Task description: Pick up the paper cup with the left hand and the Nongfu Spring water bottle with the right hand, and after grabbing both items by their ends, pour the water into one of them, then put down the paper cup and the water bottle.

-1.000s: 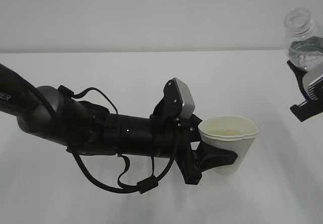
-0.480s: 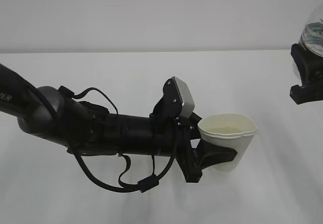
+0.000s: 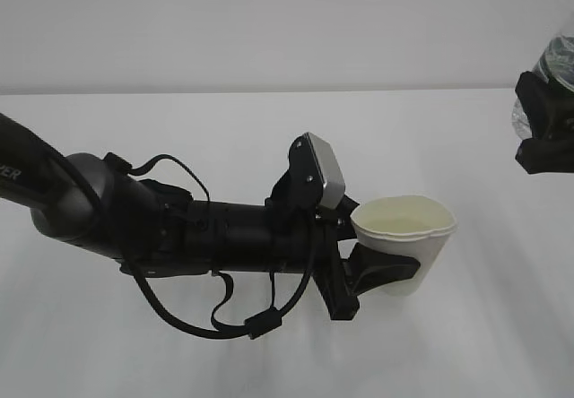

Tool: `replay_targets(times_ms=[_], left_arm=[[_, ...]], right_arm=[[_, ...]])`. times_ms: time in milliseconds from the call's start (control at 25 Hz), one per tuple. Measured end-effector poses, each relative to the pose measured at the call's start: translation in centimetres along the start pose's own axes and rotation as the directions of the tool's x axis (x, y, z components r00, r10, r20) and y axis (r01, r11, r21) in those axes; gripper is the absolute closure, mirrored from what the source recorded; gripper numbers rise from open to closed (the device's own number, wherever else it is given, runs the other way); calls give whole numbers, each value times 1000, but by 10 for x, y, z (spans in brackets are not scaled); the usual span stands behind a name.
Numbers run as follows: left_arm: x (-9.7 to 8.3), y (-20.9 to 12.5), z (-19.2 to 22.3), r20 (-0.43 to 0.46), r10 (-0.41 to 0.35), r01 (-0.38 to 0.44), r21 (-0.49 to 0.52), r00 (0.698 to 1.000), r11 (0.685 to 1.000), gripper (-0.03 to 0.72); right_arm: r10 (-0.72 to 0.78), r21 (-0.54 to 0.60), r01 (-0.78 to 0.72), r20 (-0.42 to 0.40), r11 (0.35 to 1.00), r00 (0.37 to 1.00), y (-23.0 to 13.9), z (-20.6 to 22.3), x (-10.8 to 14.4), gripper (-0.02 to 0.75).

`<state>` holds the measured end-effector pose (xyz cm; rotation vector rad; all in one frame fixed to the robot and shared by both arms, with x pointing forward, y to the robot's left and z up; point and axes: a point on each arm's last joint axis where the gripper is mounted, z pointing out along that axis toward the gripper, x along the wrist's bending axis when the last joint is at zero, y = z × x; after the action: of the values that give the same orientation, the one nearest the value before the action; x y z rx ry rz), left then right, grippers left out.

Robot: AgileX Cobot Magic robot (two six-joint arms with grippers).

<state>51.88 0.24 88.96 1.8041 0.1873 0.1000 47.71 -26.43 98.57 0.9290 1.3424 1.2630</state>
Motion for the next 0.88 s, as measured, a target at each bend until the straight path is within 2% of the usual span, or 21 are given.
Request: replay_targets(times_ms=[200, 640, 880], left_arm=[[1, 2, 0, -7, -7, 7, -26, 1000, 1000, 288], [2, 3, 0, -23, 31, -32, -40, 999, 999, 288], [10, 2, -5, -46, 26, -28, -39, 999, 999, 288]], right_arm=[[33, 23, -32, -26, 999, 999, -6, 2, 3, 318], [99, 162, -91, -39, 983, 994, -41, 8, 9, 318], [105, 201, -95, -41, 975, 994, -53, 16, 10, 318]])
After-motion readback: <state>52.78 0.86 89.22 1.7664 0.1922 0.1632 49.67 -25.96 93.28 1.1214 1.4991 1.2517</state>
